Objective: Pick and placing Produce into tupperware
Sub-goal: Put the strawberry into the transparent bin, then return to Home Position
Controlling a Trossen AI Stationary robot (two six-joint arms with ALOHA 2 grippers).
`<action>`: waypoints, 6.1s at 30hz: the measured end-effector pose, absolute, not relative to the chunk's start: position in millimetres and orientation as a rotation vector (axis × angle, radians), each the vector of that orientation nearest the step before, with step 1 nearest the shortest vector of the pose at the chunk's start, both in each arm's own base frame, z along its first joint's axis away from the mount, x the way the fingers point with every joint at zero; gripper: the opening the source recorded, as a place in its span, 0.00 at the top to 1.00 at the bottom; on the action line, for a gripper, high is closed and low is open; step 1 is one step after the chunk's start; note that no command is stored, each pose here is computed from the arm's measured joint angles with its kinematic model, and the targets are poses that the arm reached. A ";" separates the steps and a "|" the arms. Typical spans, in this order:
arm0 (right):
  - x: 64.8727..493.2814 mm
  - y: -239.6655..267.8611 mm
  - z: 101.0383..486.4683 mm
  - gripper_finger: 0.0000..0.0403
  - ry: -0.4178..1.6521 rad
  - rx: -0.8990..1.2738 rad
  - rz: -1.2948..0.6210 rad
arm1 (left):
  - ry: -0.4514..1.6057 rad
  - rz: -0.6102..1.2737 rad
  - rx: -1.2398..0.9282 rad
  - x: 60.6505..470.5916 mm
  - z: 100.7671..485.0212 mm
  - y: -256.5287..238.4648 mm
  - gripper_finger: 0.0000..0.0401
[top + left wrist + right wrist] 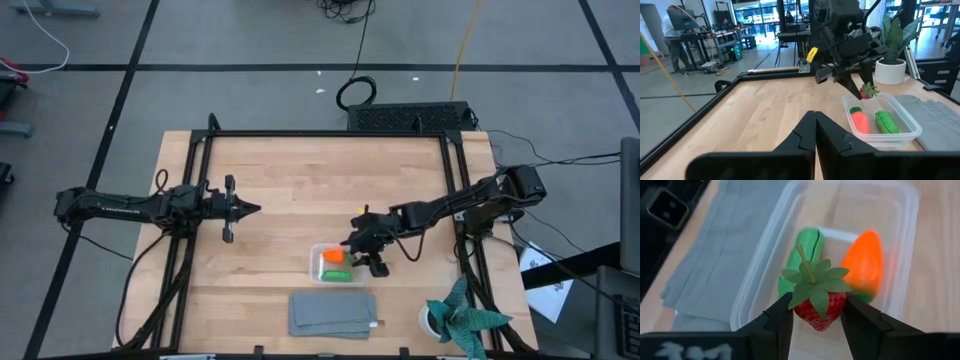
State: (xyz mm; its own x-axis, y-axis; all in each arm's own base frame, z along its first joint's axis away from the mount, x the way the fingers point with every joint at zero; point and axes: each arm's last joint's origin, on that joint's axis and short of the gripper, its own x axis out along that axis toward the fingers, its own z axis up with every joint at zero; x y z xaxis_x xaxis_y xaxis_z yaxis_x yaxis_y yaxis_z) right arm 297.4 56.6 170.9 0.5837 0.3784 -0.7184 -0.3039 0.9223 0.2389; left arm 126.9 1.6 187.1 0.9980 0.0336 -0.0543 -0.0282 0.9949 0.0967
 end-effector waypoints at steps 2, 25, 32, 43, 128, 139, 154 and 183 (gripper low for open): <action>294.8 56.1 167.4 0.66 0.874 0.093 0.398 | 0.056 0.031 0.096 126.9 187.1 1.6 0.99; 293.3 56.0 146.1 0.66 0.883 0.111 0.395 | 0.053 0.030 0.096 126.9 187.4 1.5 1.00; 293.7 56.1 146.5 0.66 0.877 0.111 0.396 | 0.053 0.030 0.095 126.9 187.4 1.5 0.94; 293.4 56.2 146.3 0.66 0.883 0.117 0.396 | 0.053 0.031 0.091 126.9 187.3 1.5 0.97; 180.3 5.1 313.9 1.00 0.273 0.028 0.068 | -0.071 0.111 0.186 118.8 200.9 2.7 1.00; 125.4 1.7 307.4 1.00 0.119 0.100 -0.014 | -0.083 0.073 0.190 109.9 201.6 -1.6 1.00; 89.5 -2.2 246.2 1.00 0.049 0.174 -0.122 | -0.033 0.074 0.170 110.3 196.7 -1.4 0.99; 94.0 -0.8 178.9 1.00 -0.026 0.146 -0.075 | -0.025 0.070 0.149 110.3 195.8 -1.5 0.99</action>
